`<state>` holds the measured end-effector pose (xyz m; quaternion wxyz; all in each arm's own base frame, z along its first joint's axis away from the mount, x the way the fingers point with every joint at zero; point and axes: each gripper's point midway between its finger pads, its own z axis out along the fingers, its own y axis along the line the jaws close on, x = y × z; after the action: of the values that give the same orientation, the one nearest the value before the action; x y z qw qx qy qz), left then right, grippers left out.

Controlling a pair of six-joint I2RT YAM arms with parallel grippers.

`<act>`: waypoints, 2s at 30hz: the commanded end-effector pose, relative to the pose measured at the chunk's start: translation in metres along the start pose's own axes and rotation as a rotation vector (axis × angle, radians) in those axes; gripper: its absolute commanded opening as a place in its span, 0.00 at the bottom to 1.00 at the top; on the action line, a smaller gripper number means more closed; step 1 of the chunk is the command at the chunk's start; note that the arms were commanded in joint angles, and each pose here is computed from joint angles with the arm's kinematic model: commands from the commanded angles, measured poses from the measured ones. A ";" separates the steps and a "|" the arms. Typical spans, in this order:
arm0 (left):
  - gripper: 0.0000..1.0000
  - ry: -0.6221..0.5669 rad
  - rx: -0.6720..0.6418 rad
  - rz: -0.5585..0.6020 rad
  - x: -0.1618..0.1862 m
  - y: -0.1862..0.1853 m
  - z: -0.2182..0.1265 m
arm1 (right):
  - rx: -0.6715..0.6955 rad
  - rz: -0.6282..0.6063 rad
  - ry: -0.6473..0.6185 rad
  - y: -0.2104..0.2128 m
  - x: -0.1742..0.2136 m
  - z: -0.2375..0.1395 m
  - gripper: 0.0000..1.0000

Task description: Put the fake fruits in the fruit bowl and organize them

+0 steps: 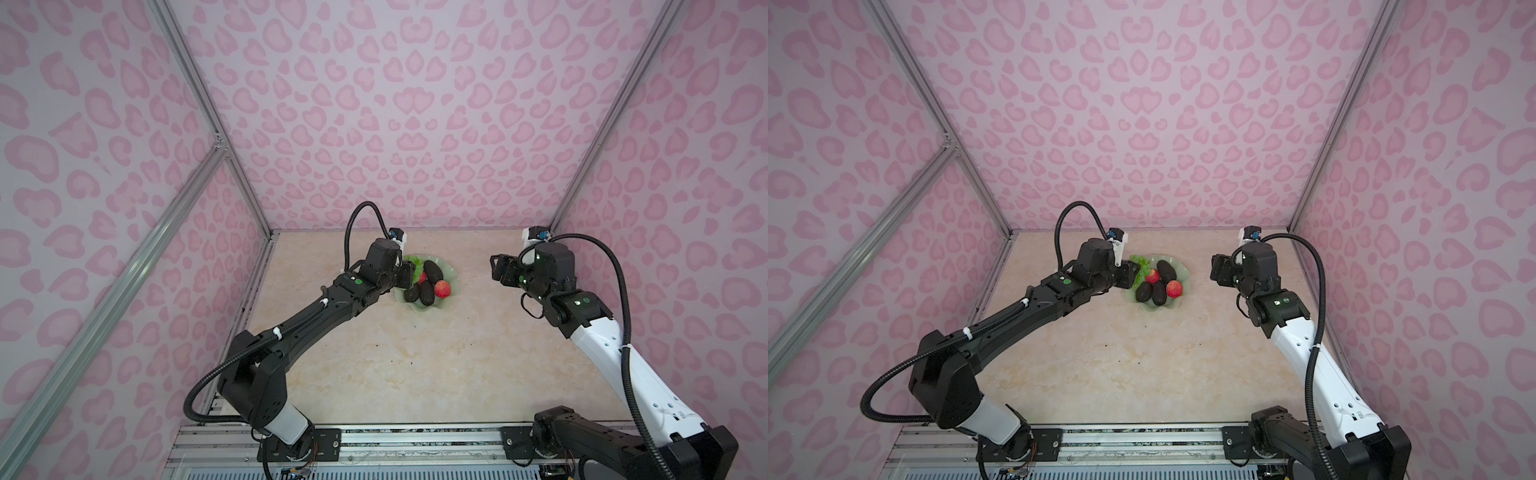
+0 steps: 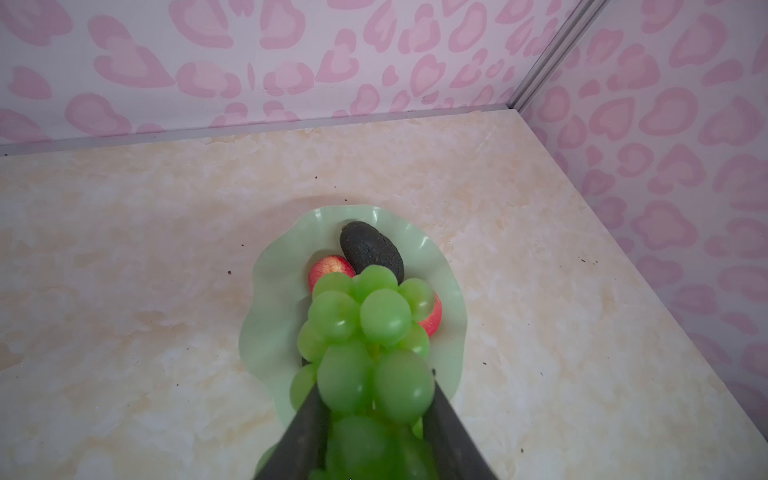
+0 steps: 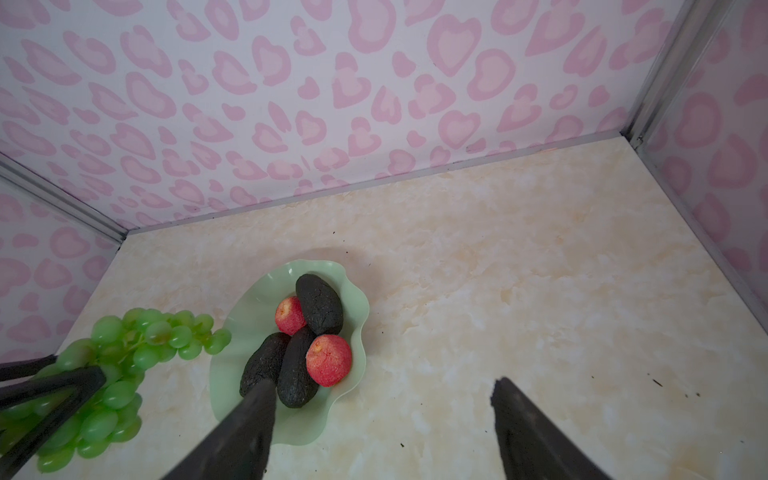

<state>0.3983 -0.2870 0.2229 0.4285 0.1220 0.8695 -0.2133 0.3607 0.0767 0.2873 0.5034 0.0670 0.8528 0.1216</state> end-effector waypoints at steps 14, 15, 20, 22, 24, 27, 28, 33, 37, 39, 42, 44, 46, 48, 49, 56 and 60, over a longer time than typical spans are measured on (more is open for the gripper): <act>0.46 0.100 0.009 -0.065 0.035 0.008 0.088 | -0.003 -0.002 0.031 -0.012 0.019 -0.004 0.86; 0.49 0.108 0.007 -0.070 0.038 0.009 0.089 | -0.002 -0.001 0.028 -0.012 0.018 -0.005 0.86; 0.60 0.126 0.011 -0.088 0.047 0.010 0.088 | 0.000 0.001 0.026 -0.014 0.018 -0.005 0.86; 0.64 0.117 0.018 -0.087 0.044 0.009 0.085 | -0.002 0.002 0.026 -0.013 0.018 -0.005 0.86; 0.69 0.103 0.022 -0.083 0.039 0.007 0.081 | 0.000 0.004 0.026 -0.014 0.018 -0.006 0.86; 0.74 0.077 0.030 -0.073 0.027 0.004 0.073 | -0.002 0.005 0.026 -0.014 0.019 -0.006 0.86; 0.76 0.062 0.033 -0.070 0.022 0.003 0.069 | -0.001 0.005 0.027 -0.015 0.020 -0.006 0.86; 0.81 -0.069 0.042 -0.037 -0.020 -0.005 0.032 | 0.000 -0.002 0.026 -0.016 0.021 -0.005 0.87; 0.85 -0.228 -0.016 0.031 -0.051 0.004 -0.018 | -0.005 -0.013 0.033 -0.016 0.024 0.001 0.90; 0.87 -0.313 -0.049 0.063 -0.062 0.011 -0.049 | -0.013 -0.021 0.040 -0.015 0.026 0.005 0.91; 0.89 -0.384 -0.128 0.090 -0.062 0.034 -0.087 | -0.012 -0.031 0.040 -0.017 0.030 0.013 0.92; 0.90 -0.408 -0.215 0.071 -0.048 0.064 -0.109 | -0.010 -0.043 0.033 -0.019 0.033 0.018 0.93; 0.91 -0.423 -0.308 0.032 -0.027 0.097 -0.126 | 0.001 -0.052 0.024 -0.022 0.036 0.022 0.98; 0.93 -0.448 -0.391 -0.015 -0.005 0.130 -0.143 | 0.033 -0.054 0.013 -0.028 0.038 0.026 0.98; 0.93 -0.461 -0.430 -0.034 0.007 0.145 -0.150 | 0.056 -0.055 0.006 -0.034 0.040 0.028 0.98; 0.96 -0.528 -0.651 -0.077 0.066 0.219 -0.169 | 0.251 -0.101 -0.040 -0.074 0.057 0.042 0.99; 0.96 -0.539 -0.720 -0.107 0.083 0.253 -0.170 | 0.358 -0.150 -0.167 -0.098 0.056 0.037 0.99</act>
<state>0.3214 0.0059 0.1550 0.5894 -0.1172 0.7973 0.0569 0.3584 0.0218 0.1731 0.4976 0.0834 0.8632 -0.0197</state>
